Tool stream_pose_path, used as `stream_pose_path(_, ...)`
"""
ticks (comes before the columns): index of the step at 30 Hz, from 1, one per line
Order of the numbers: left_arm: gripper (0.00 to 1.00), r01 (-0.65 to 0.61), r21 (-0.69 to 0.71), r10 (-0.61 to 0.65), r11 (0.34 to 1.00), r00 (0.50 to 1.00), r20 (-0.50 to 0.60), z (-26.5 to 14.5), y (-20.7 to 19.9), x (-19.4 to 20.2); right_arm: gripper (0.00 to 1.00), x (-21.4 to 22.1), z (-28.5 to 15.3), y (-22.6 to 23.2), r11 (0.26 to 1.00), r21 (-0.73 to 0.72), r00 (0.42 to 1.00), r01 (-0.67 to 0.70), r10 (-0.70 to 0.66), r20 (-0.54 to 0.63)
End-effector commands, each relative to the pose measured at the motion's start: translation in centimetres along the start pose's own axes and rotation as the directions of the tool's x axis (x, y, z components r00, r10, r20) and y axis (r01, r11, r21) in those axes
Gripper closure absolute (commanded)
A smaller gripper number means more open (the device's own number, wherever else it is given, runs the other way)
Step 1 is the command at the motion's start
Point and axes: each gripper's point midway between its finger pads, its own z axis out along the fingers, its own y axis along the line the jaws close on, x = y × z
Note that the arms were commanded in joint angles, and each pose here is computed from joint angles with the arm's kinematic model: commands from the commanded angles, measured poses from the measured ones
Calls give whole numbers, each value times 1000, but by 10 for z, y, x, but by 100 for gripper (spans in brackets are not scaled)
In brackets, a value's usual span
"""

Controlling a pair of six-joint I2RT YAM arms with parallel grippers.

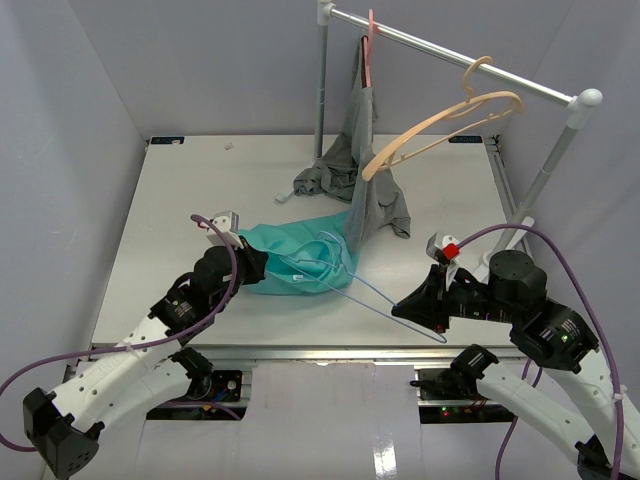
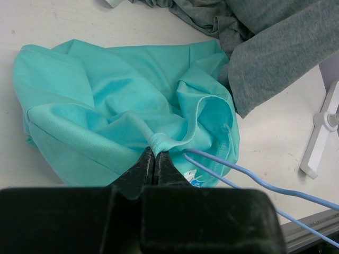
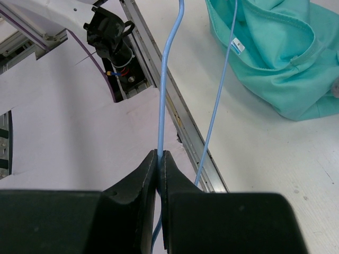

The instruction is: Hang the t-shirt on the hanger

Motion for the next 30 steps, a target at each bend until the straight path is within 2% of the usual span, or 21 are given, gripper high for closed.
stream_pose_path(1, 100, -1, 33, 1, 999, 1000, 23, -5, -11, -15, 92, -13, 5, 7, 998, -53, 998, 33, -31, 53)
stream_pose_path(10, 100, -2, 47, 1, 999, 1000, 14, -4, -16, -15, 92, -12, 11, 5, 998, -66, 999, 11, -8, 53)
stream_pose_path(20, 100, 11, 142, -14, 990, 1000, 16, -14, -37, -26, 92, -6, 47, -11, 992, -110, 996, -63, 70, 57)
stream_pose_path(30, 100, 29, 317, -29, 948, 1000, -6, -32, -81, -46, 92, -41, 92, -45, 997, -80, 977, 16, 1, 214)
